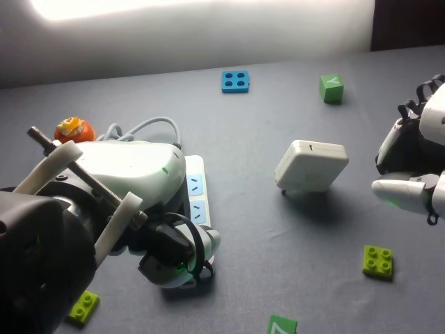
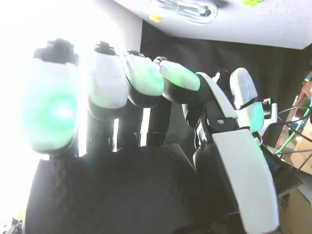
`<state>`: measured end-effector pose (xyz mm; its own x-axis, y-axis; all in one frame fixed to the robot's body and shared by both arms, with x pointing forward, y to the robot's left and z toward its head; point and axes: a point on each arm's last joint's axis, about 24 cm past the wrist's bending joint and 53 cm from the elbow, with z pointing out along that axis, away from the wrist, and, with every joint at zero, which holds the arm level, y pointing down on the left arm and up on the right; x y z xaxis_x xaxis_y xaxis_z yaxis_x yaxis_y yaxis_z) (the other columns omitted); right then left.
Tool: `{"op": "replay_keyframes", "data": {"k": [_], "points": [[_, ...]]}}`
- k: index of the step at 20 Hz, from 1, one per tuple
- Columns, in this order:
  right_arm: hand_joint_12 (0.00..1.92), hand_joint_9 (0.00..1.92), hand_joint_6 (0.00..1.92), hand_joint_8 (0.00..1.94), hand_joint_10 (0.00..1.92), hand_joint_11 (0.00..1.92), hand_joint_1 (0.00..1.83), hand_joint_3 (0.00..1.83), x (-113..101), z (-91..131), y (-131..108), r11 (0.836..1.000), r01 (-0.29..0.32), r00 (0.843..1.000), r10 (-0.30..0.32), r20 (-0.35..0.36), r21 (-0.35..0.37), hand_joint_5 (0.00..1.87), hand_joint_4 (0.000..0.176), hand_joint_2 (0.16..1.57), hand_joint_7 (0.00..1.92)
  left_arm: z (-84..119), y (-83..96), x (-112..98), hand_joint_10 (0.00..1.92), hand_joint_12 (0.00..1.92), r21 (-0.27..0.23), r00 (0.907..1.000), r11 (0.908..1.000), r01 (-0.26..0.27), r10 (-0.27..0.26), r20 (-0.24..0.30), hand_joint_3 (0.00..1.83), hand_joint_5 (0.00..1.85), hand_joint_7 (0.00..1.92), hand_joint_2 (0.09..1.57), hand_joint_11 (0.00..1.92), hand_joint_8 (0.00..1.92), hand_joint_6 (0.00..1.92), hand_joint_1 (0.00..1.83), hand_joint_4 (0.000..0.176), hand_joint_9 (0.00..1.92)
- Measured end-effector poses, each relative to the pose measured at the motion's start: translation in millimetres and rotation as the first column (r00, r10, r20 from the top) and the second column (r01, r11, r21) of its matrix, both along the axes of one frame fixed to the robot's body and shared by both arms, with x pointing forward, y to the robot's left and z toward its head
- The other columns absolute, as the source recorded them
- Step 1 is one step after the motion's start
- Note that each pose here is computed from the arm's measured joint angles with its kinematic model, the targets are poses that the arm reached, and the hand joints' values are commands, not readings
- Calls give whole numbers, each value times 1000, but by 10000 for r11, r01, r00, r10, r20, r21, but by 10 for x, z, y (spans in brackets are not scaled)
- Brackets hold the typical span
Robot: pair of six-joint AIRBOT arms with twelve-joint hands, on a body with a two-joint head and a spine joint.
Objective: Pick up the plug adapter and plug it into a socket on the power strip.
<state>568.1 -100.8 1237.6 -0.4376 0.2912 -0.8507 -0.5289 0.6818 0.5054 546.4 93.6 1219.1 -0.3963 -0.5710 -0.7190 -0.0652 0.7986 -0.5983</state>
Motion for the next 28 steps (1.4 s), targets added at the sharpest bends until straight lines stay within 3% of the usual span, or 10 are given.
{"op": "replay_keyframes", "data": {"k": [2,6,10,13,14,17,21,25,27,28], "points": [[493,194,1,1,5,0,183,8,2,-8,3,10000,-10,10000,10,-3,-36,202,0,1101,218,-18,2,-9,6,305,-5,10000,10000,-11,11,-85,7,125,104,1218,0,3,4,0,0,111],[481,190,3,2,3,0,179,5,-11,-33,34,9999,-93,10000,93,-25,-53,194,0,1120,209,23,-3,5,1,264,18,9999,10000,19,-20,107,2,106,79,1216,0,1,0,0,0,87],[540,209,2,3,5,0,218,1,66,-40,-1,10000,41,10000,-41,-81,22,205,0,1122,225,-62,-35,-63,2,294,88,9998,9998,161,-160,-154,0,112,95,1207,0,1,1,0,0,104],[568,213,4,2,3,0,524,1,241,-68,-62,9996,272,9995,-272,-167,25,219,0,1131,229,-141,-66,-136,0,287,212,9990,9992,332,-325,-320,1,105,92,1209,0,0,0,0,0,97],[577,208,2,1,1,0,646,0,310,-72,-88,9990,424,9985,-418,-356,158,211,0,1135,222,-177,-73,-170,1,287,196,9985,9992,345,-336,-432,2,109,92,1213,0,1,2,0,0,98],[592,221,3,5,5,0,755,1,571,-174,-145,9942,933,9863,-849,-1412,540,205,0,1139,229,-323,-89,-327,2,328,221,9958,9990,392,-372,-835,2,113,104,1216,0,3,1,0,0,106],[551,219,6,4,3,0,956,0,690,-351,30,9967,732,9746,-642,-2147,344,196,0,1088,222,-369,-80,-397,2,305,414,9956,9991,19,20,-941,1,116,100,1223,0,4,3,0,0,98],[551,217,12,4,3,0,1030,4,921,-495,169,9937,929,9528,-705,-2955,625,262,0,1128,239,-410,-308,-526,0,256,364,9937,9992,191,-149,-1107,0,92,73,1223,0,0,0,0,0,82],[500,197,0,1,2,0,1032,5,1019,-518,205,9930,989,9502,-751,-3023,642,229,0,1138,207,-421,-386,-567,0,253,203,9934,9998,38,-15,-1146,0,94,77,1221,0,2,1,0,0,81],[575,212,4,4,6,0,1038,3,1044,-515,231,9931,973,9507,-731,-3014,660,242,0,1139,220,-429,-414,-575,4,278,234,9932,9997,44,-17,-1168,0,113,96,1225,0,5,5,0,0,96]]}}
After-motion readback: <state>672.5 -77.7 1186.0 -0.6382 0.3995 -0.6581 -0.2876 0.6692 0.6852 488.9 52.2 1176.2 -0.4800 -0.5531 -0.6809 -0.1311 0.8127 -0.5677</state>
